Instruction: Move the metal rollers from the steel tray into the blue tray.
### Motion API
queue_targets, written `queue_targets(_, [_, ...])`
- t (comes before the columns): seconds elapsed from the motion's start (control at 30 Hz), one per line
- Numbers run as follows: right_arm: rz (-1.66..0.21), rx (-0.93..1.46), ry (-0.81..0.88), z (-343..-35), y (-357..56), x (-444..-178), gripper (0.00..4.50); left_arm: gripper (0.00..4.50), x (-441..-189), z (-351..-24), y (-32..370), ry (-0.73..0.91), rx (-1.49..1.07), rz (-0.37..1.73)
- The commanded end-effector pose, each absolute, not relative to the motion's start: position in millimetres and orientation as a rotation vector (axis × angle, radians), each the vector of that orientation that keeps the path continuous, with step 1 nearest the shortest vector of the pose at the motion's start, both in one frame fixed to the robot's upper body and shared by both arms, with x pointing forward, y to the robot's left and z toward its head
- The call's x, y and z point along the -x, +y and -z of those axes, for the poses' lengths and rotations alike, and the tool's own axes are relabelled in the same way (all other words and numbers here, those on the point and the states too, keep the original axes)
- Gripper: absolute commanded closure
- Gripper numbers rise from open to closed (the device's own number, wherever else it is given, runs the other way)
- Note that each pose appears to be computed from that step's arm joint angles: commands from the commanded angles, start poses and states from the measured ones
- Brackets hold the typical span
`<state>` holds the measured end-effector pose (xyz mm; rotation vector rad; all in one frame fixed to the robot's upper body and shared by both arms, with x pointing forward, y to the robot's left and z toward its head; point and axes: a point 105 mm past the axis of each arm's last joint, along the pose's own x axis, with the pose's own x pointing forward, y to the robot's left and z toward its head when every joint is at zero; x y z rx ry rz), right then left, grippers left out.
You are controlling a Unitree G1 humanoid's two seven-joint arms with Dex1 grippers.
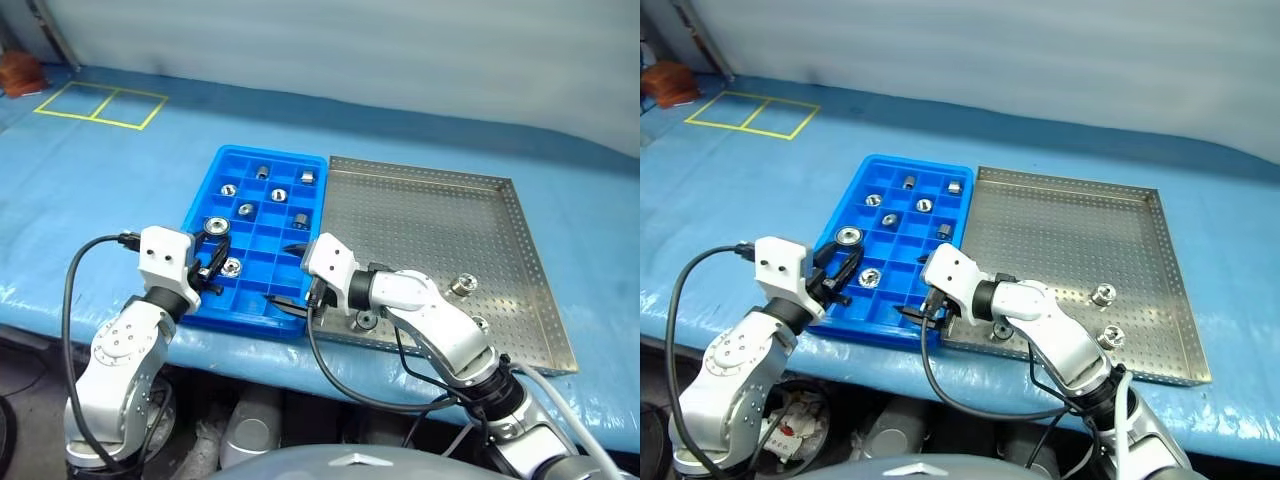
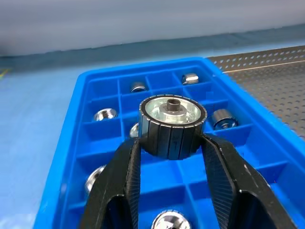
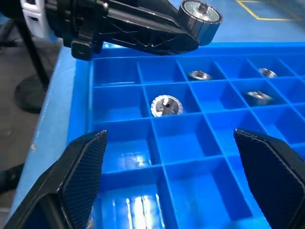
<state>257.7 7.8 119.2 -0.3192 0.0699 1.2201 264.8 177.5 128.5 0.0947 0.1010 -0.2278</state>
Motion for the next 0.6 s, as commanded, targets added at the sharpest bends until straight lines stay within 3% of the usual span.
queue_targets(0.03, [-1.278,0.328,0.003,-131,17,-254,0.0,2.89,-257,-143,177,0.043,-0.095,0.197])
queue_targets(0.47, [-1.283,0.328,0.01,-127,16,-250,0.0,2.89,-246,-101,184,0.213,-0.042,0.118])
queue_targets(0.6, [-1.279,0.321,0.01,-127,17,-249,0.0,2.89,-249,-105,182,0.192,-0.034,0.127])
